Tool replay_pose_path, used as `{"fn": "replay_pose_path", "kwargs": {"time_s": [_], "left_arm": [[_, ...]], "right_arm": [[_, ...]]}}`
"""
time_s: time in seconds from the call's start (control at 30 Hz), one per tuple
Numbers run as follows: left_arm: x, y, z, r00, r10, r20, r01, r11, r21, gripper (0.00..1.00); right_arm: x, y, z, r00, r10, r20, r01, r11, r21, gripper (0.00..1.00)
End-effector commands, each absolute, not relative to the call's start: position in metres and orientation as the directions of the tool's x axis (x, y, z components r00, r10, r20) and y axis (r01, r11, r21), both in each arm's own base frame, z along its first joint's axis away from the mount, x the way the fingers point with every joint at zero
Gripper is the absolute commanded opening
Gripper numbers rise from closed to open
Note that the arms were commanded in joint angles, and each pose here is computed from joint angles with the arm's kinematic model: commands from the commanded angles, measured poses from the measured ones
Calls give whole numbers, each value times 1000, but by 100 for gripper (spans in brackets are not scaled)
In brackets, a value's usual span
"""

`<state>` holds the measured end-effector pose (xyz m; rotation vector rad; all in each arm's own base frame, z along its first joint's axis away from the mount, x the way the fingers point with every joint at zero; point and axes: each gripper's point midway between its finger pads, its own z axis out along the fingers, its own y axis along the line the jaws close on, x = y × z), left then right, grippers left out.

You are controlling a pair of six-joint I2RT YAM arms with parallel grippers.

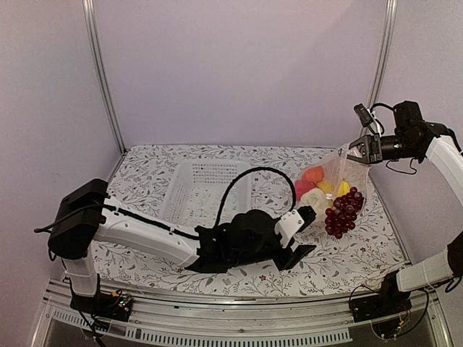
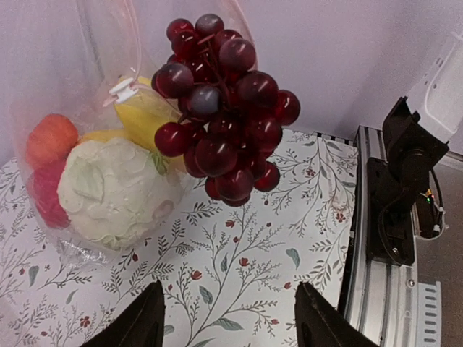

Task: Place the food in the zip-top bag and seal the zipper
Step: Adjust the fake fruit in the zipper food storage bag.

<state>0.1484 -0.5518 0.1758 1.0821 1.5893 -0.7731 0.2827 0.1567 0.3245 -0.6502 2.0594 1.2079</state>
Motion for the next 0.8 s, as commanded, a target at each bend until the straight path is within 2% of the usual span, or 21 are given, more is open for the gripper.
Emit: {"fn": "replay_pose_path", "kwargs": {"time_s": [0.0,0.1,0.2,0.33,0.4,0.5,0.53,0.6,0.7,0.77], "left_arm": [[158,-567,193,-178,112,-978,901,417,-116,60],[162,-579,181,-227,133,-965,909,385,-161,63],[151,-597,168,-229,168,-959,940,293,-173,66],[143,-623,153,-256,192,-947,952,220,-213,66],[144,-634,154,-267,174,-948,950,215,-228,65],[158,-642,148,-292,159,-943,931,274,-242,59],[160,-644,147,-295,154,-943,929,278,-245,57],[162,-645,150,-289,138,-947,930,274,-244,45],[163,-643,161,-267,112,-957,937,261,-231,17],[165,-639,172,-255,86,-963,938,262,-225,4]], "right_arm": [[277,157,328,-639,-78,-766,-714,430,552,0],[273,157,327,-638,-75,-766,-714,429,553,0],[271,157,329,-631,-74,-772,-719,428,547,0],[270,157,329,-631,-73,-772,-718,429,547,0],[270,158,329,-633,-72,-771,-718,428,549,0],[270,157,328,-636,-70,-769,-715,429,552,0],[270,157,327,-636,-71,-768,-715,429,552,0],[270,157,325,-637,-72,-767,-712,434,551,0],[272,155,319,-637,-76,-767,-708,452,543,0],[273,154,313,-634,-82,-769,-706,467,533,0]]}}
